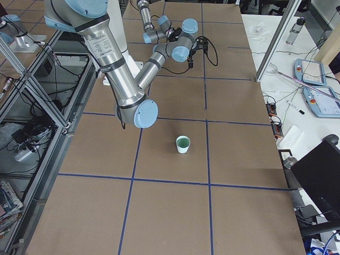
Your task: Transfer and stack yellow cup on green cup
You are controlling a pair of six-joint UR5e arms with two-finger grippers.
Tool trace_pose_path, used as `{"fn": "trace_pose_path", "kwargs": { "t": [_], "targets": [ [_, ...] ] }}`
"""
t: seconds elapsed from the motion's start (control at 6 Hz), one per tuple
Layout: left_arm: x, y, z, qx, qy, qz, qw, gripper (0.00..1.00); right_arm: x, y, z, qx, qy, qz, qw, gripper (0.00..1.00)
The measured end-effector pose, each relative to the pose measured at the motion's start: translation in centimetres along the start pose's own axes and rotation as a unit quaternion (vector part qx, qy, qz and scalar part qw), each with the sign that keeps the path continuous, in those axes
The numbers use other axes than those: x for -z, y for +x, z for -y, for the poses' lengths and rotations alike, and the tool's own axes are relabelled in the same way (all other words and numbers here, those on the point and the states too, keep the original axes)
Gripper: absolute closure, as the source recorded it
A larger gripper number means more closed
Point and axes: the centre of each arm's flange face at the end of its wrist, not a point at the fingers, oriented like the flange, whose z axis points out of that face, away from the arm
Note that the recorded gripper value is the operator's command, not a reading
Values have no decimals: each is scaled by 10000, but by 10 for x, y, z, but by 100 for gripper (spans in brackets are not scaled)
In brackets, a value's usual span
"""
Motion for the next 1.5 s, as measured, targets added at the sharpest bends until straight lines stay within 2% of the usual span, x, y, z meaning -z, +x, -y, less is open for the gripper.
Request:
{"fn": "trace_pose_path", "kwargs": {
  "t": [0.17,0.33,0.67,1.0,1.5],
  "targets": [
    [3,13,-7,21,29,-144,9999,92,-7,-4,0,-56,-186,42,9998,0],
    [6,25,-14,-33,36,-251,9997,92,-16,-5,-3,-98,-525,118,9985,1],
    [11,56,-31,-134,65,-262,9995,92,-25,-8,-10,-119,-1074,279,9938,1],
    [15,74,-35,-155,117,-260,9995,92,-38,-13,-24,-63,-1338,319,9905,1],
    [17,83,-36,-128,172,-219,9995,89,-53,-17,-45,16,-1596,347,9866,1]
  ]
}}
